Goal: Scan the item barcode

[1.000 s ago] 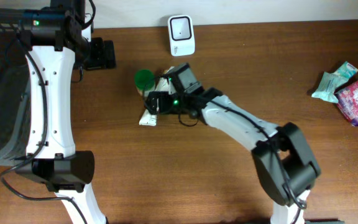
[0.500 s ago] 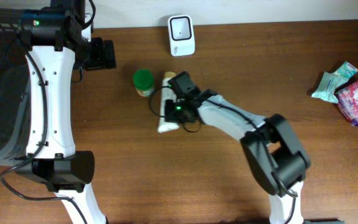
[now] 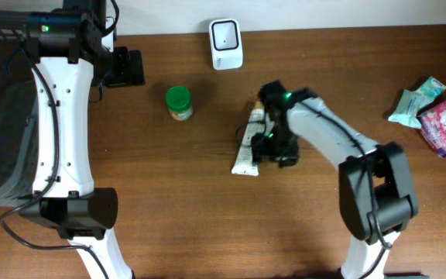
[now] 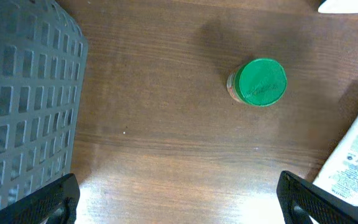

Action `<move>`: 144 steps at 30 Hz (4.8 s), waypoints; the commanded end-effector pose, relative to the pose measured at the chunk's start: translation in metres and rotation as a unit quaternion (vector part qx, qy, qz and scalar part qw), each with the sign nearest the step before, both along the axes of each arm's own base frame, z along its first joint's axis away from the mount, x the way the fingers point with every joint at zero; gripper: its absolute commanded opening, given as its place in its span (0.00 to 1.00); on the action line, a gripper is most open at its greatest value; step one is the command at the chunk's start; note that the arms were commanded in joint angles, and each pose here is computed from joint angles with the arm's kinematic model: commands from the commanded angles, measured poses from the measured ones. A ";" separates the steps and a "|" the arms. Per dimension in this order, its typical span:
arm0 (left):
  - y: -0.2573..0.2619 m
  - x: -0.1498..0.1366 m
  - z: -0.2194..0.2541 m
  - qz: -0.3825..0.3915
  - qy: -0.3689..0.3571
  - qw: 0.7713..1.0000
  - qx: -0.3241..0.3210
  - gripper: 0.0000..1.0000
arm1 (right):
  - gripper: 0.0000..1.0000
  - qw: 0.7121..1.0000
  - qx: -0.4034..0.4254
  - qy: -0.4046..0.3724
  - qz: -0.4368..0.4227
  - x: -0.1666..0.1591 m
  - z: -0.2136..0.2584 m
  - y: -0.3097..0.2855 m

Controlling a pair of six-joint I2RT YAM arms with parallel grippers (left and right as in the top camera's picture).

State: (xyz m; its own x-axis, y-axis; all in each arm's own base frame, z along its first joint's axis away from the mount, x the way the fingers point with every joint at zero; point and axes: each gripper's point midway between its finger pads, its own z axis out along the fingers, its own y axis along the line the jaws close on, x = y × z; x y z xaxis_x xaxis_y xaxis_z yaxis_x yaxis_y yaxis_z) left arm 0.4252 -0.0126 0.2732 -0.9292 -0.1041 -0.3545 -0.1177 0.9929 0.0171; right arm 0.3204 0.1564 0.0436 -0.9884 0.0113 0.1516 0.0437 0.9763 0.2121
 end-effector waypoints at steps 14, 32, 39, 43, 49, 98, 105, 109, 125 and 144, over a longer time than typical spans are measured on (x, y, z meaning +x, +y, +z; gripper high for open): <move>0.000 0.000 -0.001 0.005 0.001 1.000 0.001 0.99 | 0.99 0.971 0.195 -0.115 -0.074 0.097 0.008 0.003; 0.000 0.000 -0.001 0.004 0.002 1.000 0.001 0.99 | 0.21 0.906 0.394 -0.120 0.097 0.073 0.008 0.071; 0.000 0.000 -0.001 0.004 0.002 1.000 0.001 0.99 | 0.85 0.950 0.305 -0.048 0.050 0.053 -0.018 0.050; 0.000 0.000 -0.001 0.004 0.002 1.000 0.001 0.99 | 0.85 0.972 0.230 0.008 0.038 0.027 -0.037 0.044; 0.000 0.000 -0.001 0.005 0.002 1.000 0.001 0.99 | 0.35 0.979 0.200 0.023 0.036 0.016 -0.048 0.039; 0.000 0.000 -0.001 0.004 0.001 1.000 0.001 0.99 | 0.63 0.929 0.030 -0.180 0.322 -0.008 0.056 0.090; 0.000 0.000 -0.001 0.005 0.002 1.000 0.001 0.99 | 0.44 0.904 -0.024 -0.225 0.363 -0.045 0.019 0.139; 0.000 0.000 -0.001 0.004 0.002 1.000 0.001 0.99 | 0.44 0.894 -0.102 -0.285 0.329 -0.038 0.021 0.142; 0.000 0.000 -0.001 0.004 0.001 1.000 0.001 0.99 | 0.49 0.892 -0.205 -0.307 0.262 0.015 -0.017 0.088; 0.000 0.000 -0.001 0.004 0.001 1.000 0.001 0.99 | 0.48 0.958 -0.095 -0.217 0.160 0.050 -0.026 0.030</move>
